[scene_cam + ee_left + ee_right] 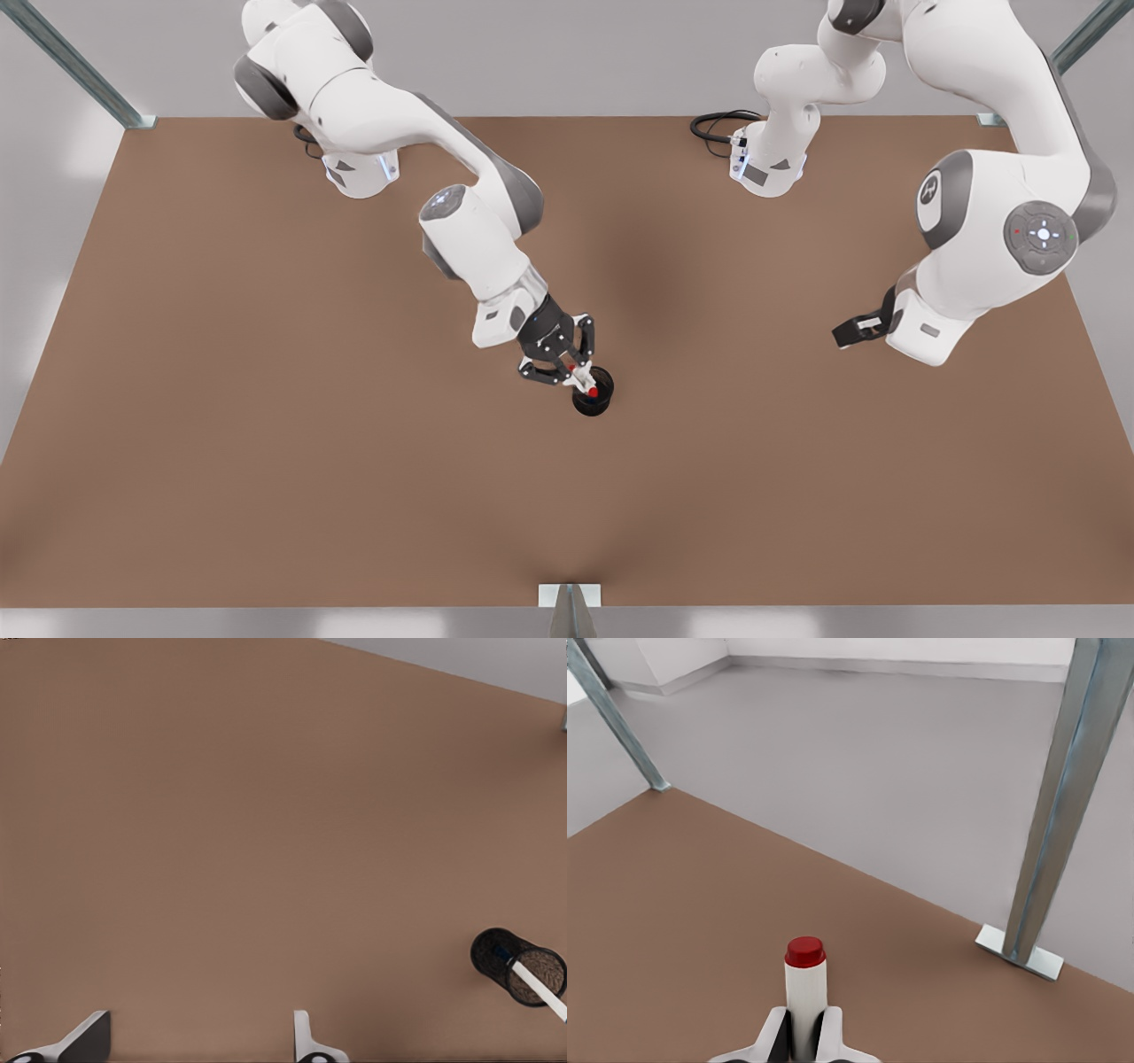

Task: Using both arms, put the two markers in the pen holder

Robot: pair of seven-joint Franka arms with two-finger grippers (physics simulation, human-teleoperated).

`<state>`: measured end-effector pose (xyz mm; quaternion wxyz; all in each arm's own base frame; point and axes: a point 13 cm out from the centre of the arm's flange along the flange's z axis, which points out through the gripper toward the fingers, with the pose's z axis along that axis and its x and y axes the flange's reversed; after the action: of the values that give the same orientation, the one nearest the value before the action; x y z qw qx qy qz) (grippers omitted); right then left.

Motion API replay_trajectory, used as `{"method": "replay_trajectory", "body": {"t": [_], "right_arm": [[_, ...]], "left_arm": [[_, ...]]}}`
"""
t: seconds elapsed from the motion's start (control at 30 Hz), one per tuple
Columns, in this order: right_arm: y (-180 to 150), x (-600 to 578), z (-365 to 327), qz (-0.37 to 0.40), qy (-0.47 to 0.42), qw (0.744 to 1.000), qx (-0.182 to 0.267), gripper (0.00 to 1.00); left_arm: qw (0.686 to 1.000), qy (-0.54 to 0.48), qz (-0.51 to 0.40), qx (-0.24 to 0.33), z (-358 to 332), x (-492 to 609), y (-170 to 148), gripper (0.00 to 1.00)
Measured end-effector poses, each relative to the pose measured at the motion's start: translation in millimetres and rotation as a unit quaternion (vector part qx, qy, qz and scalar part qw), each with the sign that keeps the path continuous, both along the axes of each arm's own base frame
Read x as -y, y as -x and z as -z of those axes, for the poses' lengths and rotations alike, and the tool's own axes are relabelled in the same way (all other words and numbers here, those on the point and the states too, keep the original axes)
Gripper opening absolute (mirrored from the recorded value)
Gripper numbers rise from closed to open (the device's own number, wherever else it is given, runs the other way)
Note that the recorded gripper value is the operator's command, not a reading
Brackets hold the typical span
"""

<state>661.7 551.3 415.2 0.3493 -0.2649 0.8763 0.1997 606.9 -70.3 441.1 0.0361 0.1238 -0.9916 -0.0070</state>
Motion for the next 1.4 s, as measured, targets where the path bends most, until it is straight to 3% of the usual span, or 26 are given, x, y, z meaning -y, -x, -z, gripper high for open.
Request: {"method": "replay_trajectory", "body": {"t": [0.13, 0.3, 0.8, 1.03, 1.27, 1.3, 1.33, 1.4], "right_arm": [[-21, -22, 25, 0.013, -0.003, 0.999, 0.044, 0.21], [-27, -33, 66, 0.015, -0.006, 0.998, 0.065, 0.21], [16, -23, 165, -0.010, 0.009, 0.997, 0.082, 0.21], [30, -34, 162, -0.019, -0.012, 0.995, 0.100, 0.21], [51, -31, 191, -0.025, -0.011, 0.996, 0.087, 0.21], [59, -31, 200, -0.028, -0.009, 0.996, 0.083, 0.38], [68, -31, 210, -0.031, -0.007, 0.996, 0.078, 1.00], [81, -32, 223, -0.033, -0.002, 0.997, 0.076, 1.00]], "left_arm": [[0.999, 0.001, 0.031, -0.006, 3, -1, 2, 1.00], [0.998, 0.004, 0.064, -0.016, 12, 1, 1, 1.00], [0.993, 0.010, 0.117, -0.031, 31, -1, -2, 1.00], [0.991, 0.012, 0.128, -0.032, 33, -3, -3, 1.00], [0.990, 0.014, 0.137, -0.031, 34, -3, -4, 1.00], [0.990, 0.014, 0.138, -0.031, 34, -3, -4, 1.00], [0.990, 0.014, 0.139, -0.030, 34, -3, -5, 1.00], [0.990, 0.015, 0.141, -0.029, 34, -3, -5, 1.00]]}}
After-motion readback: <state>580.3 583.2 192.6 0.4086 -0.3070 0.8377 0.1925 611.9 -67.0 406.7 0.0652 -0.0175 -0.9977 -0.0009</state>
